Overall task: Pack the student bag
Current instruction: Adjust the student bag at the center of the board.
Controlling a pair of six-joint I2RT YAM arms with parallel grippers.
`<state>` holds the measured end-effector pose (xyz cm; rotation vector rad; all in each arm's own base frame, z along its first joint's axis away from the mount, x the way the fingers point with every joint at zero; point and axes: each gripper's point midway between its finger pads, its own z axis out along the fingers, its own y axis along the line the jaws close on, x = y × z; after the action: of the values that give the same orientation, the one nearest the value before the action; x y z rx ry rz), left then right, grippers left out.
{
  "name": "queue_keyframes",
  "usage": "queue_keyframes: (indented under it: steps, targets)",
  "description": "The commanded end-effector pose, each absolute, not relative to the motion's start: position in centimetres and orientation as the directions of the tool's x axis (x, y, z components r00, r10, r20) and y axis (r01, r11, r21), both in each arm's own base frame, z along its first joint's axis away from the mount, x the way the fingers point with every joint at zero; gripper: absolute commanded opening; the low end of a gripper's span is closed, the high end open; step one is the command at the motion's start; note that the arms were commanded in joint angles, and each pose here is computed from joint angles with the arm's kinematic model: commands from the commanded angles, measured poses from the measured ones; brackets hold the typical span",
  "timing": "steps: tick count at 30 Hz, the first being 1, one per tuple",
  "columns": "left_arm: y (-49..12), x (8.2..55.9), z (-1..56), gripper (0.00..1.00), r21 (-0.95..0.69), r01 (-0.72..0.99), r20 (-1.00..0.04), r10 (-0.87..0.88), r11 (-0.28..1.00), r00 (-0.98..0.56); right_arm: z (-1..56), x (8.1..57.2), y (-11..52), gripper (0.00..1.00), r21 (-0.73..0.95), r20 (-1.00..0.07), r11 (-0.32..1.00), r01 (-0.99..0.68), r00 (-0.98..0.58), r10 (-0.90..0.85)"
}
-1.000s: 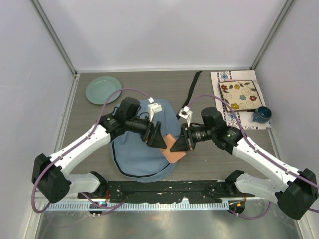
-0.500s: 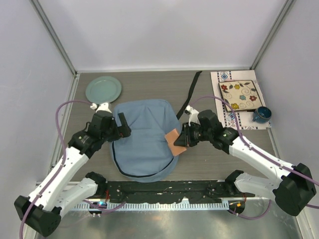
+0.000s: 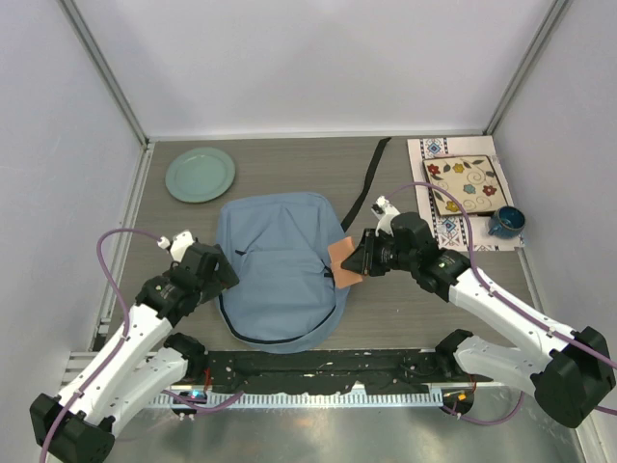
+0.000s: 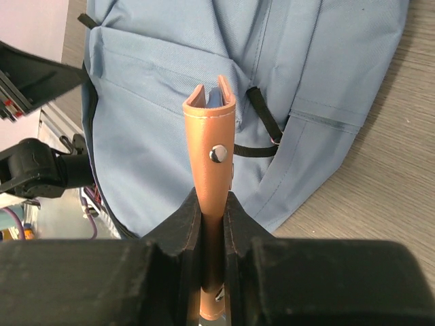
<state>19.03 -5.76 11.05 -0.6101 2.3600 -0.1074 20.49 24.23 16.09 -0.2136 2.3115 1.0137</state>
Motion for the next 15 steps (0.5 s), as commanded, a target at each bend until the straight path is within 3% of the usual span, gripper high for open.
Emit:
queue_keyframes:
  steps: [1,11,15]
  targets:
    - [-7.1,19.4,10.8,1.0,-0.363,-0.398,-0.582,-0.539,0.842,-0.609,18.1,21.7,24.5,0.01,0.65,-0.605,0.667,-0.365,-0.779,0.163]
    - [-14.3,21.1,10.6,1.0,-0.694,-0.147,-0.482,-0.606,0.705,-0.633,17.8,22.3,23.9,0.01,0.664,-0.582,0.677,-0.317,-0.787,0.203]
    - [-16.6,21.0,10.0,1.0,-0.714,-0.116,-0.421,-0.555,0.691,-0.718,17.5,22.5,23.6,0.01,0.668,-0.571,0.683,-0.296,-0.792,0.215]
